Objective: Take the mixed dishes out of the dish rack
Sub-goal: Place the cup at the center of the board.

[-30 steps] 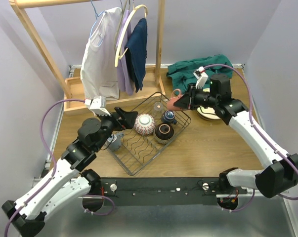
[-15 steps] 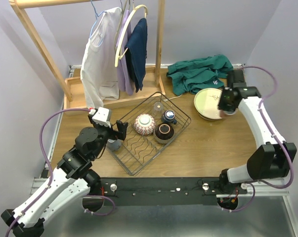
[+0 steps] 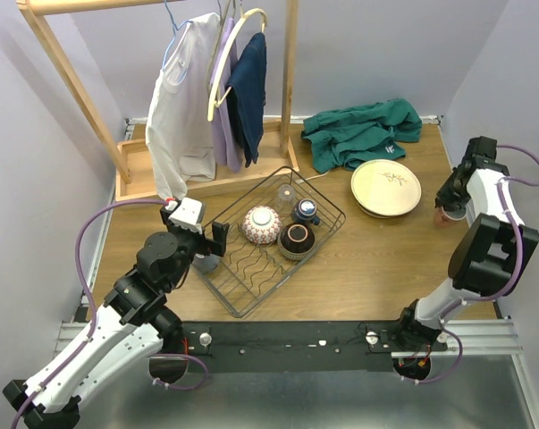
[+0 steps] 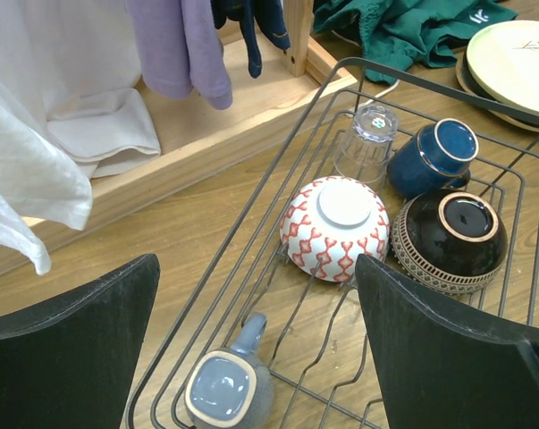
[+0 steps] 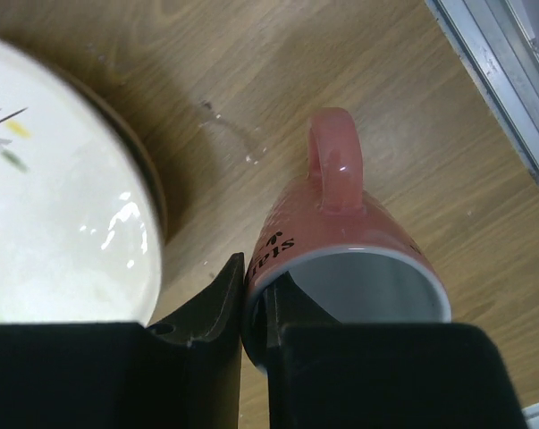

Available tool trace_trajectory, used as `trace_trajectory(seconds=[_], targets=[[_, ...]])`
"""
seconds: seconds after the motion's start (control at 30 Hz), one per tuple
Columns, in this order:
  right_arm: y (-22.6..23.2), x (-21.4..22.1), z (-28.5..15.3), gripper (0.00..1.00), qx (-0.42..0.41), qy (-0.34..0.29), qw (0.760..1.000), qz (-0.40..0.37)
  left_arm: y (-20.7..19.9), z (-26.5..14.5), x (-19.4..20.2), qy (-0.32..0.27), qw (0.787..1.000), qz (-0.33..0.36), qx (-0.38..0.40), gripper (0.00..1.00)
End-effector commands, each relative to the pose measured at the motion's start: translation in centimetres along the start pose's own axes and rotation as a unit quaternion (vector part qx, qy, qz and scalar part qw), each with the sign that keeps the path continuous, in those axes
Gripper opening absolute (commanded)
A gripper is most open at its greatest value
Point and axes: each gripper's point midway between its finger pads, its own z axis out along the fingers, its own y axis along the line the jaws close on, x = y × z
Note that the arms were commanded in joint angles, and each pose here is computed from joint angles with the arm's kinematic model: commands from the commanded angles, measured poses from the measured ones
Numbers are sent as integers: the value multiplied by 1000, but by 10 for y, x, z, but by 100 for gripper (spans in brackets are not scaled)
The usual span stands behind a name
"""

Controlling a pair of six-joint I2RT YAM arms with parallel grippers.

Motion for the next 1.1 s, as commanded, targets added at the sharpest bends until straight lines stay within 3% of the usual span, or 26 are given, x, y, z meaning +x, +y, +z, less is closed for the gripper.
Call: trace_trajectory(seconds=[0.0, 0.27, 0.33, 0.53, 0.67, 0.7, 0.8, 0.9, 1.07], targets=[[8, -32, 19, 1, -34, -27, 999, 8, 11, 0, -4, -11, 1000, 10, -28, 99], [20, -44, 47, 1, -54, -12, 998, -3, 12, 1, -2, -7, 999, 11, -29, 99], [20, -42, 53, 5, -55, -1, 998, -8, 12, 2, 0, -3, 999, 14, -29, 99], [22, -27, 65, 29, -61, 26, 998, -13, 12, 4, 3, 4, 999, 15, -29, 99], [23, -29, 55, 53, -65, 24, 998, -11, 12, 5, 4, 7, 999, 17, -28, 99], [23, -29, 50, 63, -65, 23, 998, -4, 11, 5, 4, 7, 999, 16, -27, 99], [22, -39, 29, 77, -61, 2, 998, 8, 12, 6, 6, 11, 999, 18, -28, 99], [21, -44, 12, 86, -59, -15, 998, 16, 11, 7, 7, 14, 999, 16, -29, 99], [28, -54, -35, 92, -93, -69, 993, 32, 8, 9, 9, 29, 999, 0, -28, 99]])
